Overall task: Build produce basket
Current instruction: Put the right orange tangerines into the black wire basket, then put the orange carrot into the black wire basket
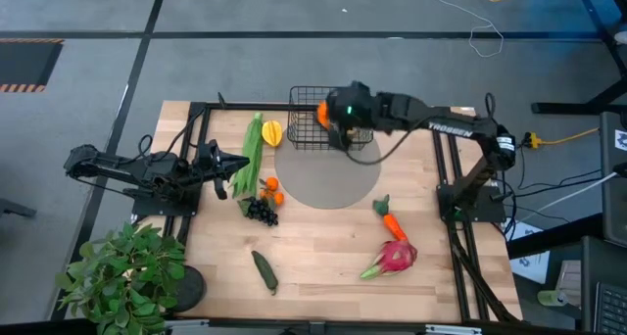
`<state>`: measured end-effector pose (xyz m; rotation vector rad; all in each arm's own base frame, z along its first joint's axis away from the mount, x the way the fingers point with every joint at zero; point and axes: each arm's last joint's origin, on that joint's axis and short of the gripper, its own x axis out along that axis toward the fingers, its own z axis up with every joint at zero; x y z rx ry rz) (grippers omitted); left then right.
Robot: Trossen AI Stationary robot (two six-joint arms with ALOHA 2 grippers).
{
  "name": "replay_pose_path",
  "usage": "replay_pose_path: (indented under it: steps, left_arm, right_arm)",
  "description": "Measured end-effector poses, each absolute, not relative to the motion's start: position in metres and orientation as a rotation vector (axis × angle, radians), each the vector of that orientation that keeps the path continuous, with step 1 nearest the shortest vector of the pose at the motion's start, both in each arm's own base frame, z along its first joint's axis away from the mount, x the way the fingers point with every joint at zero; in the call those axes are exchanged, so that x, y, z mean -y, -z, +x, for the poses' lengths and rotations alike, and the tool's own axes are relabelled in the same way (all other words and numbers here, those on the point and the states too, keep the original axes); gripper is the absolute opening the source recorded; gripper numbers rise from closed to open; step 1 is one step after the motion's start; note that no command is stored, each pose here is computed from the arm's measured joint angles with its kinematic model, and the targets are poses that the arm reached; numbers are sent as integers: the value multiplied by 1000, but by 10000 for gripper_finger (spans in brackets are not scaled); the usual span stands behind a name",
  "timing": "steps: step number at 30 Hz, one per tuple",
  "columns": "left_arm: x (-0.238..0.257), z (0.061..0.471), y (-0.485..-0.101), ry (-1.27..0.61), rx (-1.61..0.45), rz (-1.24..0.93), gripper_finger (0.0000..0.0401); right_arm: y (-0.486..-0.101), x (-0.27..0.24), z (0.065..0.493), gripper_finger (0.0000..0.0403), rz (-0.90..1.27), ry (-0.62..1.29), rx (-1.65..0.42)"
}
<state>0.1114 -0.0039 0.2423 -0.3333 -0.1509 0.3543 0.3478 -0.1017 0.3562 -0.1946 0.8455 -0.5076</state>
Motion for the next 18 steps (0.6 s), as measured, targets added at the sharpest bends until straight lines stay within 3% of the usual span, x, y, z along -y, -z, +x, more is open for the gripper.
replay_pose_path:
  steps: [7,18]
  left_arm:
    - [4,111,-242,-354,151,-334,23]
    - [4,111,-242,-355,147,-333,23]
  right_arm:
    - [-350,146,345,23,-181,515,-725]
    - [-337,167,351,197,-96,458,-646]
